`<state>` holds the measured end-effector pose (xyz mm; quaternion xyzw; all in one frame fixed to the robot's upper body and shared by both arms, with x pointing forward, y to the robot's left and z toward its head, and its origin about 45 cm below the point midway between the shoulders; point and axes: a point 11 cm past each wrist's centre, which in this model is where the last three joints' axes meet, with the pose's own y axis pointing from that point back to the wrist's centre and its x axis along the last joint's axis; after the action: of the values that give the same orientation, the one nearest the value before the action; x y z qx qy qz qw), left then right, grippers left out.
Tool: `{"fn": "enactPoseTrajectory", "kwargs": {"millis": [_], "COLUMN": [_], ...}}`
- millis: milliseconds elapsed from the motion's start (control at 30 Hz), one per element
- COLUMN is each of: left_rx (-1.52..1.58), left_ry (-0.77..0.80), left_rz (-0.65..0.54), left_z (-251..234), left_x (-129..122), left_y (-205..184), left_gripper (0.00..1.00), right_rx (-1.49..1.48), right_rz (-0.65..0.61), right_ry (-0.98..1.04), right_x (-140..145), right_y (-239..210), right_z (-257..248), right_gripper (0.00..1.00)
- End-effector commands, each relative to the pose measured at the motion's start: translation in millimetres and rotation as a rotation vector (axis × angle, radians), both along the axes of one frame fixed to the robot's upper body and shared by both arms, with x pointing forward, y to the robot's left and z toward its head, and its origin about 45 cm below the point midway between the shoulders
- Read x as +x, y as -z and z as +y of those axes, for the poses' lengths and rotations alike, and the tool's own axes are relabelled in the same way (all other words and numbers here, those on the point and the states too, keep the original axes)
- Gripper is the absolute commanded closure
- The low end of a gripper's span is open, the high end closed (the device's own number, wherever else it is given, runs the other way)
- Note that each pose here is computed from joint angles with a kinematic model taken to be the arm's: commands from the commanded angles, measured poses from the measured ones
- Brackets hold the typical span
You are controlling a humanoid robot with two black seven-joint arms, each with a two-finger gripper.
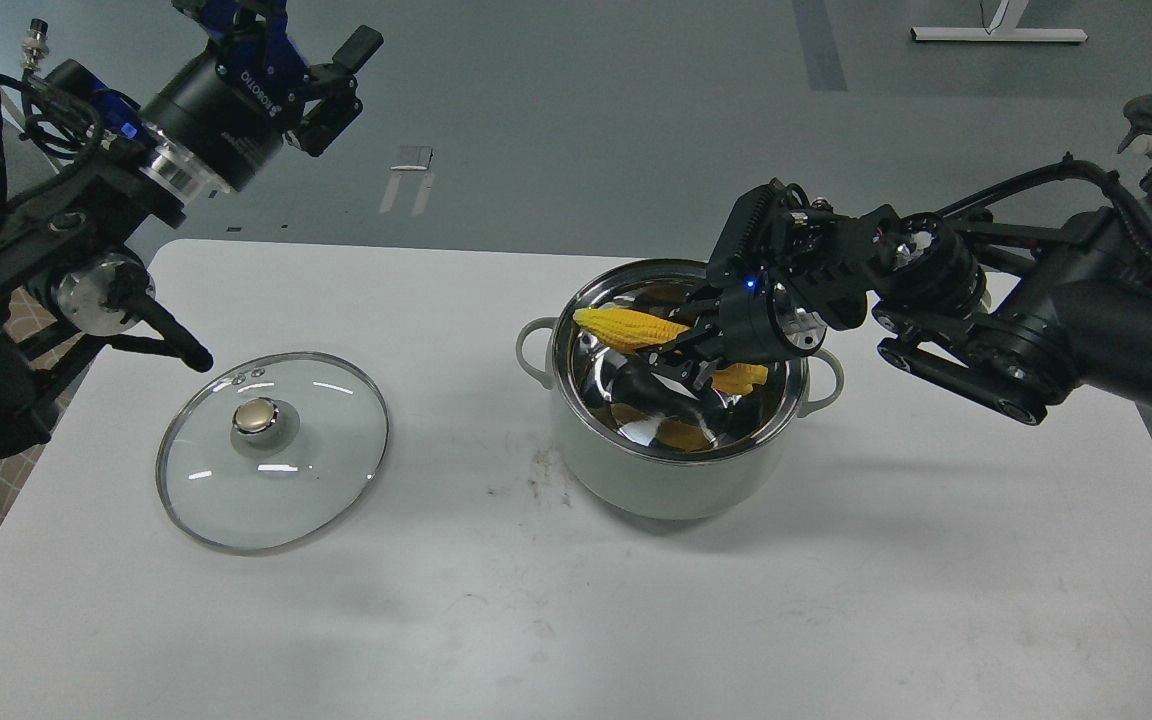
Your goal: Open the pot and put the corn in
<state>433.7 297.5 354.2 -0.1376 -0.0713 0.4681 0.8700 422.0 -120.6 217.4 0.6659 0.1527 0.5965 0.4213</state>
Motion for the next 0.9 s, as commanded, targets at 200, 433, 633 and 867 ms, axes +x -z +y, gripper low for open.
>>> {"fn": "enactPoseTrajectory", "kwargs": {"millis": [200, 433, 633, 867], "left_rx": [0.000, -0.001, 0.001, -0.008], "left_ry": [0.001, 0.001, -0.003, -0.013], "left_rz": [0.001, -0.001, 0.003, 0.008], "left_z": [0, 0, 1, -1], "left_x": [0, 0, 0, 3], "left_y": [0, 0, 1, 5], "left_gripper": [0.06, 0.06, 0.02, 0.02], "right_rx": [-0.003, 0.026, 0.147, 0.577], "right_rz": [0.011, 0.030, 0.020, -0.023], "right_ry": [0.011, 0.030, 0.088, 0.300], "right_x": [0, -1, 12, 54], "right_y": [2, 0, -25, -113], "right_z": [-3, -1, 6, -9], "right_gripper": [0.41, 0.04, 0.00, 0.00]}}
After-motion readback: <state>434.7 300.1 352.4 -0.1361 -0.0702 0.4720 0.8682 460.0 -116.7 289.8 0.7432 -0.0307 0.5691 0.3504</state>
